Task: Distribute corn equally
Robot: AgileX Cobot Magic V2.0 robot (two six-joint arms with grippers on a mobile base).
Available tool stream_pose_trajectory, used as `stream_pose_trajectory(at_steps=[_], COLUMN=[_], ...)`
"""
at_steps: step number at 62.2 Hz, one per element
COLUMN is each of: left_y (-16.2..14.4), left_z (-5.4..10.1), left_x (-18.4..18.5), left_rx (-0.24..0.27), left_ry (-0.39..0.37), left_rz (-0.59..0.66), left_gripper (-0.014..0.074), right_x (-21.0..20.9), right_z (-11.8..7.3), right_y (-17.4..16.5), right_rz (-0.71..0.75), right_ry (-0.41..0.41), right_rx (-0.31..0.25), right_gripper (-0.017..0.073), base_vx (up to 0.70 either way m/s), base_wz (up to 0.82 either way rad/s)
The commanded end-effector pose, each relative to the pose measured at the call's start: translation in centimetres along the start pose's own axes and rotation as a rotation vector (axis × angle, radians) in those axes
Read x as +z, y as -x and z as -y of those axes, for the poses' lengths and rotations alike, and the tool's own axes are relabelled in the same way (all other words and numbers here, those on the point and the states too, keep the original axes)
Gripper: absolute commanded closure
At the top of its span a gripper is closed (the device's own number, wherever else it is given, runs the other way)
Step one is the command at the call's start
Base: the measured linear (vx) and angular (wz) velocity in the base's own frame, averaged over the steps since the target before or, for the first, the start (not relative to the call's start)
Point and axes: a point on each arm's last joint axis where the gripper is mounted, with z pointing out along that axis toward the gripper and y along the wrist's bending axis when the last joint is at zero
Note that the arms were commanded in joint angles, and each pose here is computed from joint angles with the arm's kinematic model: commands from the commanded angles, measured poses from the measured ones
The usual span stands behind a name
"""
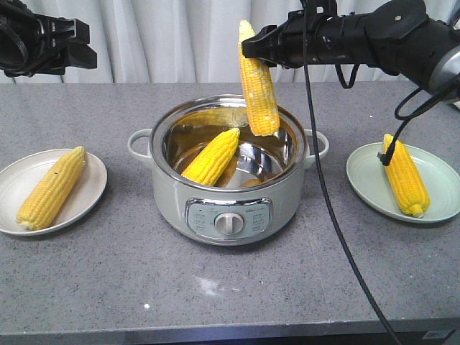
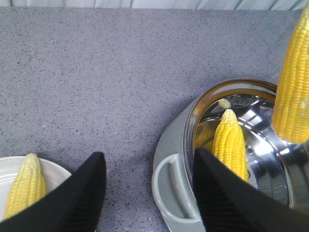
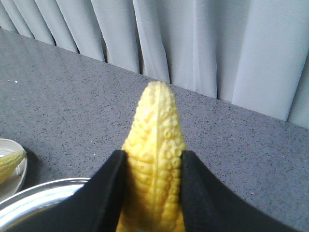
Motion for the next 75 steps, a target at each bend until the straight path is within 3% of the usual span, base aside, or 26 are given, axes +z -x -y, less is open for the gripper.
stream_pose_trajectory(at_steps=[1,6,15,19,22,33,41,48,55,61,75], left_y=[1.2,1.4,1.8,1.9,1.9,2.8,3.9,4.6,3.6,3.0,2.0], left_z=[1.4,2.3,5.0,6.1,6.8,9.9,12.1,13.5,14.0,14.3,14.1], left_x=[-2.2,-2.3,-2.6,-2.3,-1.6,1.2,2.7,4.2,6.8,8.7,11.2], left_rx=[-0.015,-0.008,0.073,0.055,0.046,0.092,0.145,0.199,0.206,0.173,0.194], left_ry=[-0.070,-0.161,-0.379,-0.460,-0.489,-0.550,-0.544,-0.490,-0.421,-0.368,-0.310], left_rz=[0.116,0.142,0.220,0.234,0.229,0.123,0.047,-0.007,-0.134,-0.170,-0.212], left_gripper=[0.0196,0.0197,0.0197,0.0197,0.0197,0.0196,0.0196,0.0196,0.0196,0.0196,0.0196], right_x=[-4.4,-6.6,-12.8,-15.8,-17.5,-22.4,-23.9,-24.4,-24.5,-24.6,-24.5], right_z=[-1.3,-1.5,-2.3,-2.7,-3.0,-3.6,-3.1,-2.4,-2.1,-1.9,-2.0], right_y=[4.7,6.1,9.2,10.3,10.9,12.0,12.0,11.9,11.7,11.6,11.5], right_rz=[0.167,0.212,0.318,0.357,0.379,0.431,0.433,0.429,0.417,0.409,0.390], right_ry=[-0.029,-0.044,-0.072,-0.094,-0.106,-0.156,-0.179,-0.197,-0.203,-0.205,-0.192], right_rx=[-0.023,-0.040,-0.072,-0.097,-0.114,-0.153,-0.132,-0.114,-0.113,-0.111,-0.114], right_gripper=[0.0570,0.0570,0.0570,0.0570,0.0569,0.0568,0.0567,0.0566,0.0566,0.0566,0.0566], base_vx=[0.00,0.00,0.00,0.00,0.00,0.00,0.00,0.00,0.00,0.00,0.00], base_wz=[0.00,0.00,0.00,0.00,0.00,0.00,0.00,0.00,0.00,0.00,0.00])
